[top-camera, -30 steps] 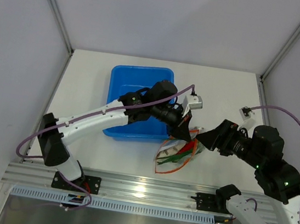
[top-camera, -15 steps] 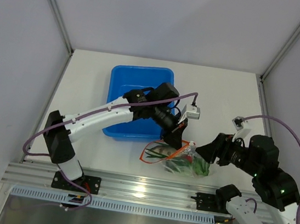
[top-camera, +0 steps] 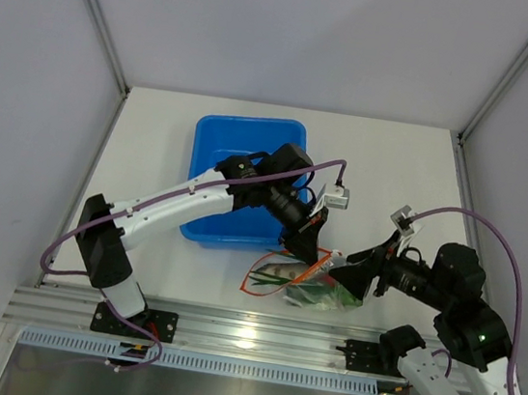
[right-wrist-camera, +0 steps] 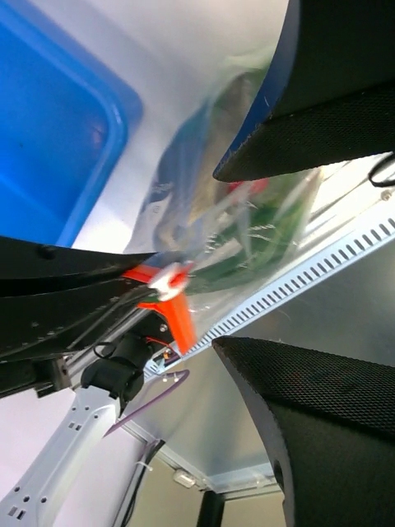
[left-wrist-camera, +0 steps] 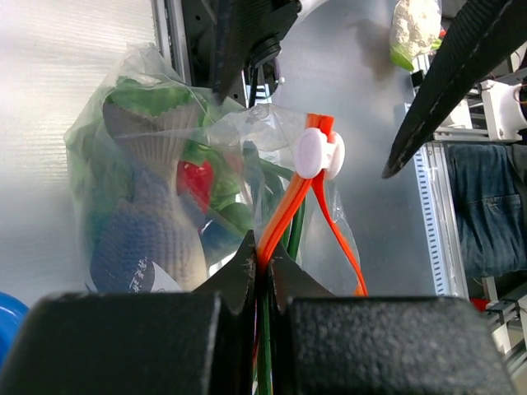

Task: Place the food in the zip-top bag and seal the zipper
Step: Adjust the zipper food storage bag at the center of the board.

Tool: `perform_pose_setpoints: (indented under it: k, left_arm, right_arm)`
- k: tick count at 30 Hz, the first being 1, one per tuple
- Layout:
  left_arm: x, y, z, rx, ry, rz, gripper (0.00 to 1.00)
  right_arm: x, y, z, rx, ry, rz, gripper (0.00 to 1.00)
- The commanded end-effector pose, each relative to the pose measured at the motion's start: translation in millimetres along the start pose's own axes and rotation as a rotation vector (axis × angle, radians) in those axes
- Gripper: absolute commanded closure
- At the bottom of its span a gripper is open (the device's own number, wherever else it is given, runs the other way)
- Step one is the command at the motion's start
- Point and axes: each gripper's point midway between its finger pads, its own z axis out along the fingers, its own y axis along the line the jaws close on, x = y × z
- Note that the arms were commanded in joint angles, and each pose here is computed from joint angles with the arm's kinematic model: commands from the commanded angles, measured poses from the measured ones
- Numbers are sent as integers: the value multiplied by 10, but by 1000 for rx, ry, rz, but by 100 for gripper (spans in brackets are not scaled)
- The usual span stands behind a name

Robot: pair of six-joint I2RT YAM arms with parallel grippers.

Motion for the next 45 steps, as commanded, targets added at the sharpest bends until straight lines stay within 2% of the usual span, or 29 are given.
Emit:
perform_pose_setpoints:
  k: [1,8,18,21,22,24,25,27,28,29,30,31,34,37,40,41,42,44,45]
  left_arm:
    - [-186,-185,-79,69,-47,80,97]
    - [-189,-210,-113,79,-54,82,97]
    - [-166,-203,-137,97,-64,74,98]
    - [-164,-190,-128,102,-64,70,97]
    - [-165,-183,-123,102,-63,68,98]
    - [-169,-174,-120,99,-62,65,97]
    - [-170,-160,-123,92,-62,61,97]
    - [-183,-96,-131,46,-67,51,90]
    - [-209,-49,-150,6,-77,24,79]
    - [-186,129,-155,-94,-78,1,75]
    - [-233,202,-180,-138,-101,-2,70]
    - [-159,269,-208,-177,-108,-65,61]
    - [-218,361,-342,-291,-186,-97,45]
    - [-172,499,-447,-427,-247,-203,46]
    - [-151,545,-672,-572,-357,-260,55]
    - [-229,421,-810,-589,-419,-234,55]
    - [-120,450,-810,-605,-427,-245,56]
    - [-259,249,-945,-584,-509,-174,56]
    - [-264,207,-967,-579,-512,-146,57]
  right_arm:
    - [-189,54,111,-63,-32,-103,23]
    - [-118,90,300,-163,1,-59,35]
    - [39,134,340,-241,-14,-17,44]
    - [62,123,367,-250,-16,-5,59]
    - [66,126,377,-255,-14,6,73]
    - [65,121,393,-259,-19,11,89]
    - [65,117,397,-257,-18,12,100]
    - [69,89,407,-244,-19,18,100]
    - [68,76,411,-235,-20,21,100]
    - [62,54,416,-220,-24,27,100]
    - [61,38,418,-210,-27,33,100]
    - [48,18,418,-195,-34,35,100]
    - [41,38,384,-192,-45,41,100]
    - [49,41,341,-181,-51,36,100]
    - [68,41,327,-178,-46,38,100]
    - [76,50,329,-185,-42,37,100]
    - [81,48,333,-186,-41,38,100]
    - [92,45,349,-192,-36,40,100]
    - [91,37,363,-190,-32,44,100]
